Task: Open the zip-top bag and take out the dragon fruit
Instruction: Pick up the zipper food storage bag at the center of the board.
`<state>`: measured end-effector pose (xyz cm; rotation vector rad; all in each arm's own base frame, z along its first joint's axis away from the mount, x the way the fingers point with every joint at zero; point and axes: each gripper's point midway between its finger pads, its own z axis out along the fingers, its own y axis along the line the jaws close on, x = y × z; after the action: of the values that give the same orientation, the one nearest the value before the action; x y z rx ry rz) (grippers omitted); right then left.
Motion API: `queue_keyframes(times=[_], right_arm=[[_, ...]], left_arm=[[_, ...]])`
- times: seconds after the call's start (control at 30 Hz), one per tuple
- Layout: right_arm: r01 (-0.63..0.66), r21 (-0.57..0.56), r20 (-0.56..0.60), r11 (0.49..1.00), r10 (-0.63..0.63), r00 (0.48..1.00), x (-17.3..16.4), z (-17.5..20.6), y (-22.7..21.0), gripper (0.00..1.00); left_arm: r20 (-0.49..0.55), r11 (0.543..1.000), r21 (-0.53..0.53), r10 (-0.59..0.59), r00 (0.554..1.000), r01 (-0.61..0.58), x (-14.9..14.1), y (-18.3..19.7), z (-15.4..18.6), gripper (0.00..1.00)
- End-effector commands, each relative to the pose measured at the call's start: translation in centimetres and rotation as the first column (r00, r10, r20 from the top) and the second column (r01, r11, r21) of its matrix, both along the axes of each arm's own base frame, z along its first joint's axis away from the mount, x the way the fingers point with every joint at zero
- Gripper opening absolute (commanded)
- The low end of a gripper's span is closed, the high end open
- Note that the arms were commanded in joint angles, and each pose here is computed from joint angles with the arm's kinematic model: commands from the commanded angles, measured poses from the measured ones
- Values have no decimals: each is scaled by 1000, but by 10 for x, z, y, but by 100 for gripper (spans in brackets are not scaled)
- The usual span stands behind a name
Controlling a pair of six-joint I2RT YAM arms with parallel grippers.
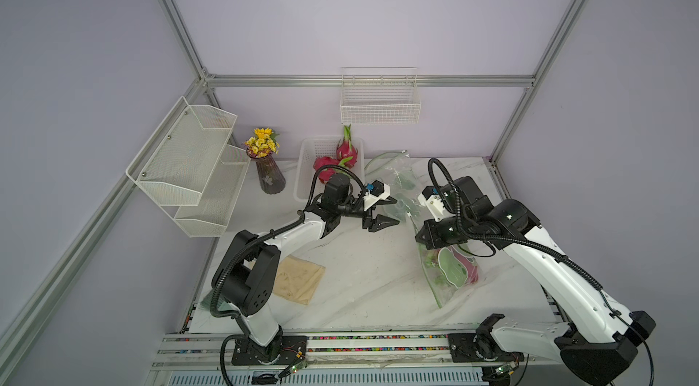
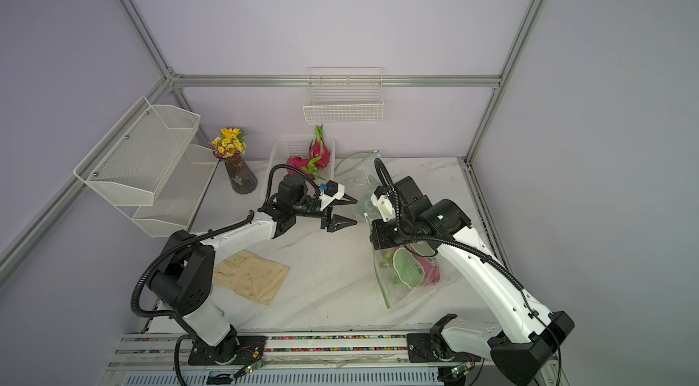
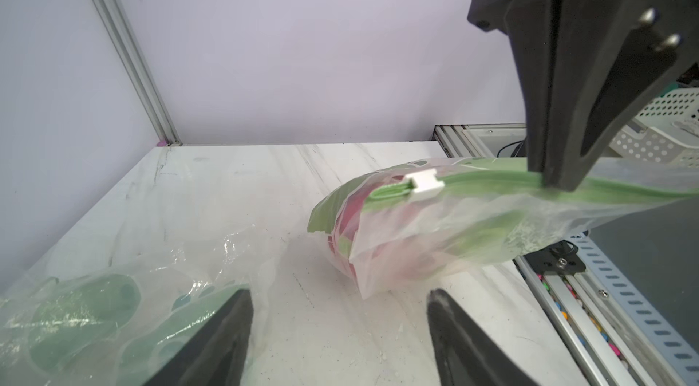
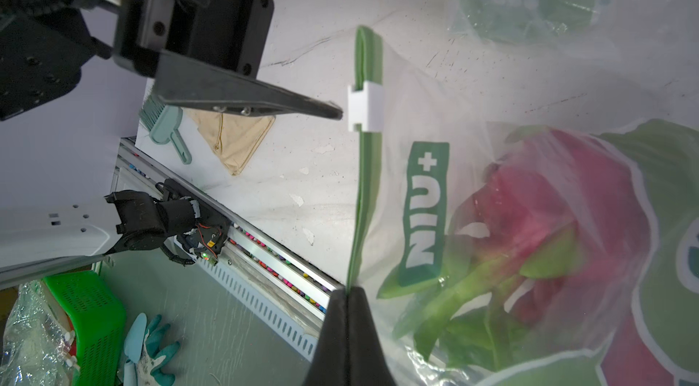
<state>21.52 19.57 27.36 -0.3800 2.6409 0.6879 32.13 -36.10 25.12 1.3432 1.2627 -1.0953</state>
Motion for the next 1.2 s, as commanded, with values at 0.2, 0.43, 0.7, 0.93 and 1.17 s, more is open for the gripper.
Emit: queue_keyframes(times=[0.2, 0.43, 0.7, 0.93, 1.17], right_arm=[[-65, 15, 27, 998, 64, 998, -3, 20, 7, 0], [-64, 18, 39, 998, 63, 997, -3, 27, 6, 0], [-30, -6, 113, 1000, 30, 993, 1, 46, -5, 0], [54, -33, 331, 998, -40, 943, 13, 88, -31, 20], [60, 10, 511, 998, -57, 858, 16, 122, -40, 42]], left_arm=[[184, 977, -29, -202, 962, 211, -30, -22, 28, 67], [226, 967, -68, -226, 948, 247, -33, -32, 40, 45], [231, 975, -62, -192, 954, 211, -29, -29, 49, 0], [160, 994, -29, -102, 982, 108, -26, -22, 81, 0], [33, 1000, -16, 8, 999, -8, -40, -13, 112, 0]])
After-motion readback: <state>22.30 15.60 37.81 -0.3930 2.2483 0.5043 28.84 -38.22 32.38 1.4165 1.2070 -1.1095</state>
